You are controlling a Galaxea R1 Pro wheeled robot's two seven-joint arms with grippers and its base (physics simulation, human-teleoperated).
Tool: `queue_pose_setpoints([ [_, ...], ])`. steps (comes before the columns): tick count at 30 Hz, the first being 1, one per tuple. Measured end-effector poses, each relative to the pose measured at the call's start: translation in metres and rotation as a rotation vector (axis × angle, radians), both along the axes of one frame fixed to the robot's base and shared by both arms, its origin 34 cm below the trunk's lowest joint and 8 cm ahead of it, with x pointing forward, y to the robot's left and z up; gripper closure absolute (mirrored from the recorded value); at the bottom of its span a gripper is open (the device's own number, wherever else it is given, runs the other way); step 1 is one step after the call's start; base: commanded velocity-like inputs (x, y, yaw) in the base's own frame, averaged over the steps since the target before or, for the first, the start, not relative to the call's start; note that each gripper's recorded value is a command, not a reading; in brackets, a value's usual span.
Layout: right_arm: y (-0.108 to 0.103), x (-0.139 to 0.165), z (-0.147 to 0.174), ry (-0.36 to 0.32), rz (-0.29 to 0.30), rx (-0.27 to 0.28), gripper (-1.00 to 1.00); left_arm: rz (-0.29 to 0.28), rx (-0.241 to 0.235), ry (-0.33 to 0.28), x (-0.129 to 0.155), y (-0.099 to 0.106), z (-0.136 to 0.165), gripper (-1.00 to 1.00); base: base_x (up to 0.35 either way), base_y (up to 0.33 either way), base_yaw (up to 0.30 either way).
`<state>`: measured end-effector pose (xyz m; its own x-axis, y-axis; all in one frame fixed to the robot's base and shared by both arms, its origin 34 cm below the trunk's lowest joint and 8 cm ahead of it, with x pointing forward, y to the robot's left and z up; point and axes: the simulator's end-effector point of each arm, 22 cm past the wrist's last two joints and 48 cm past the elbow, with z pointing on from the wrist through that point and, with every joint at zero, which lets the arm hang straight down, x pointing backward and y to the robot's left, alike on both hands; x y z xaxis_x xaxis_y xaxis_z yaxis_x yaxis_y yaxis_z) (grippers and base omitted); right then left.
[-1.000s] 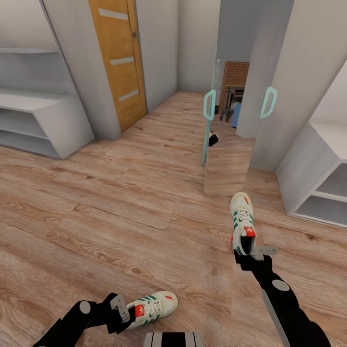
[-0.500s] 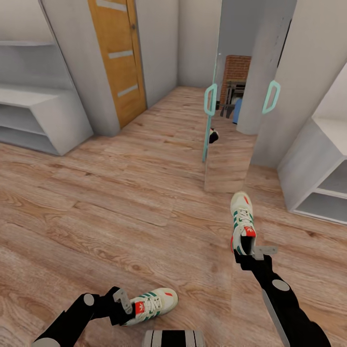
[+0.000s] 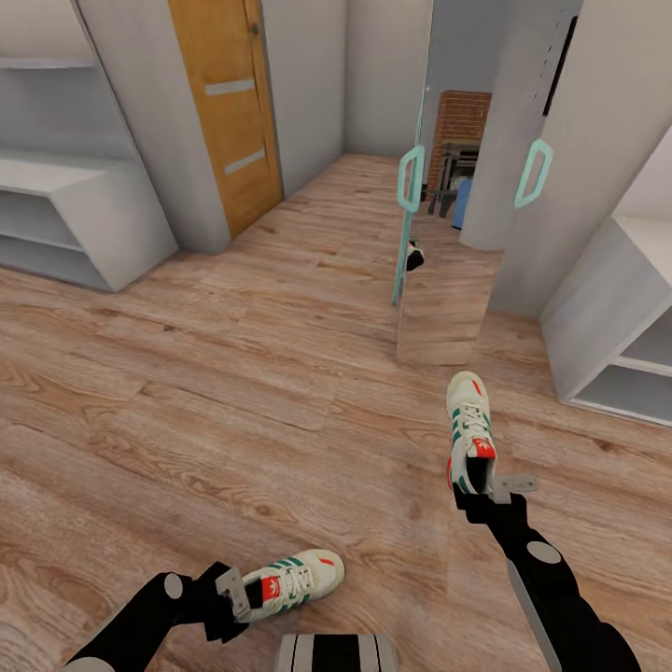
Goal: Pick up the two gym shoes and the two sandals from the corridor floor and place them onto the hallstand (shoe rack) in the corridor, making sure they are on the rack and not on the floor. Arrange them so the two gym shoes are next to each other and the two sandals are next to each other.
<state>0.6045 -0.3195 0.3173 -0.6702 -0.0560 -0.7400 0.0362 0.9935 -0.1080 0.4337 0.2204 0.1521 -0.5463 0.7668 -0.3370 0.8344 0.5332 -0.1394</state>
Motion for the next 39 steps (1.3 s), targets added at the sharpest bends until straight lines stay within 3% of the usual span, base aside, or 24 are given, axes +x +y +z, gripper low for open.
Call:
queue_pose_setpoints([
  [11, 0.000, -0.011, -0.029, 0.053, 0.001, 0.000, 1.00, -0.009, 0.010, 0.044, -0.017, 0.002, -0.019, -1.00, 0.000, 0.000, 0.000],
  [21, 0.000, -0.013, -0.035, 0.065, 0.001, 0.000, 1.00, -0.010, 0.009, 0.046, -0.015, 0.001, -0.022, -1.00, 0.000, 0.000, 0.000],
  [26, 0.001, -0.013, -0.035, 0.066, 0.001, 0.000, 1.00, -0.014, 0.009, 0.011, 0.000, 0.001, -0.016, -1.00, 0.000, 0.000, 0.000],
  [39, 0.001, -0.019, -0.048, 0.091, 0.001, 0.000, 1.00, -0.012, 0.026, 0.024, -0.001, 0.003, -0.023, -1.00, 0.000, 0.000, 0.000],
])
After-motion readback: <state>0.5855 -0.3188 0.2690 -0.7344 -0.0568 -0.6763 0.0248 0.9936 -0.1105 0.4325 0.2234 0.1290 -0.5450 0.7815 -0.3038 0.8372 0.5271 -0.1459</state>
